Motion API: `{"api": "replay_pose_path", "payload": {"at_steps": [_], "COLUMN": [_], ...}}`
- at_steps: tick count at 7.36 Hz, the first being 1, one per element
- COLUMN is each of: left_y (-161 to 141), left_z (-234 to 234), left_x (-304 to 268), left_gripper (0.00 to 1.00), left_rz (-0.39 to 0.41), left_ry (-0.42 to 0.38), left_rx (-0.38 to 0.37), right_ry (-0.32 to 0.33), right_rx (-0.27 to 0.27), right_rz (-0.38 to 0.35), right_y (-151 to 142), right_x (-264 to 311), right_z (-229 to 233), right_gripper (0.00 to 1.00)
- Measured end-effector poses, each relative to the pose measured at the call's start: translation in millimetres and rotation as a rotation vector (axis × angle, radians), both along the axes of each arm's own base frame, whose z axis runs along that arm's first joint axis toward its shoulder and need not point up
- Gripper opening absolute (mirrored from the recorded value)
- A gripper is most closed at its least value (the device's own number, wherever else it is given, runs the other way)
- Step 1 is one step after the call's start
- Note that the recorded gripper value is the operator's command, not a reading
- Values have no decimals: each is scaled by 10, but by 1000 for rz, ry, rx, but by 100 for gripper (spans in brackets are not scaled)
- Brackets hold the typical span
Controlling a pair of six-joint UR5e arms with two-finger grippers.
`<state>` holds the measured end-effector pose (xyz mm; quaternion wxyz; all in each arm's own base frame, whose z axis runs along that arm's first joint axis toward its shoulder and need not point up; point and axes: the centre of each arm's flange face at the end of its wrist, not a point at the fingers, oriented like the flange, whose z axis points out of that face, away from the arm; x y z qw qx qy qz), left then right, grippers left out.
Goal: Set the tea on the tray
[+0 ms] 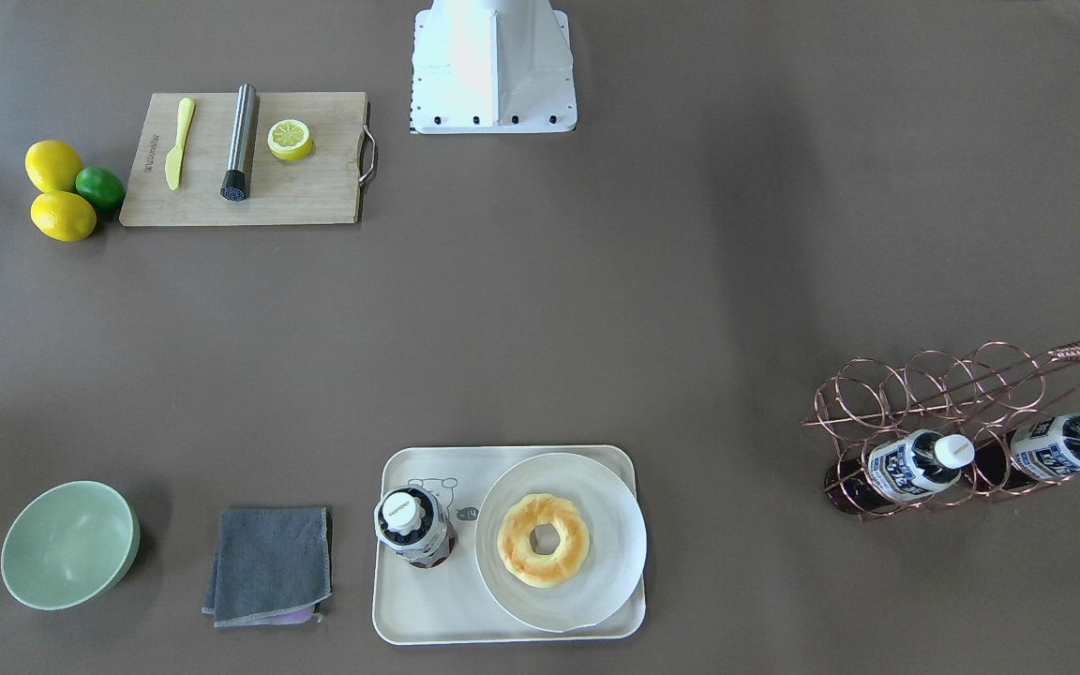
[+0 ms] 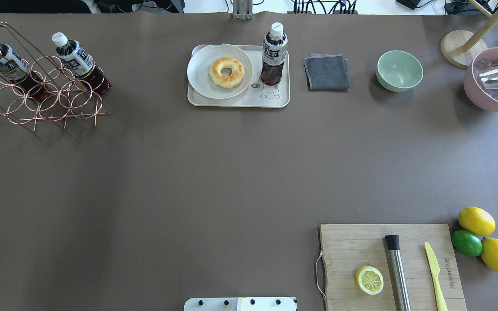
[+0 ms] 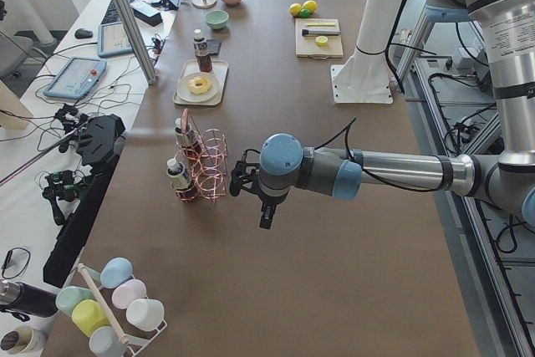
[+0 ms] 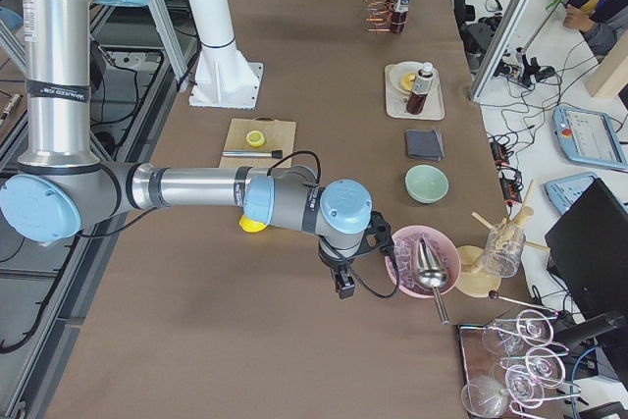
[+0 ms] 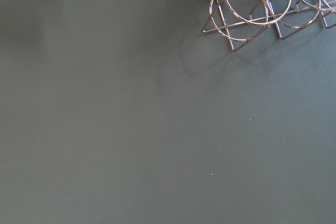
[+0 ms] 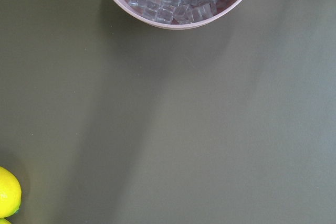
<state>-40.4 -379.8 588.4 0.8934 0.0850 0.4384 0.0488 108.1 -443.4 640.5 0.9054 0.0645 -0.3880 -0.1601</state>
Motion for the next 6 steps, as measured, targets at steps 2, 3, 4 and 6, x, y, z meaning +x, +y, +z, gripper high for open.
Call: {"api": "replay_pose_path", "payload": {"at_steps": [2,3,4,6], "left_y": [-5,-16,-18,68], "left_z": [-2,-37,-110,-277], "left_x": [-122,-175,-285,-646], "left_gripper": [97,97,97,97], "left_rz": [6,3,-22,-113], "left_ry": [-12,-18,-37,-109], "left_rx": [-11,-17,-8,31], "right_ry": [33,63,79,94], "right_rx": [9,17,20,24], "right_rz": [-3,-5,-6,-5], "right_y": [-26,-35,-30,-27], "right_x": [38,62,76,86], "right_z": [-17,-26,-22,-28], "right_gripper": [100,100,100,100]}}
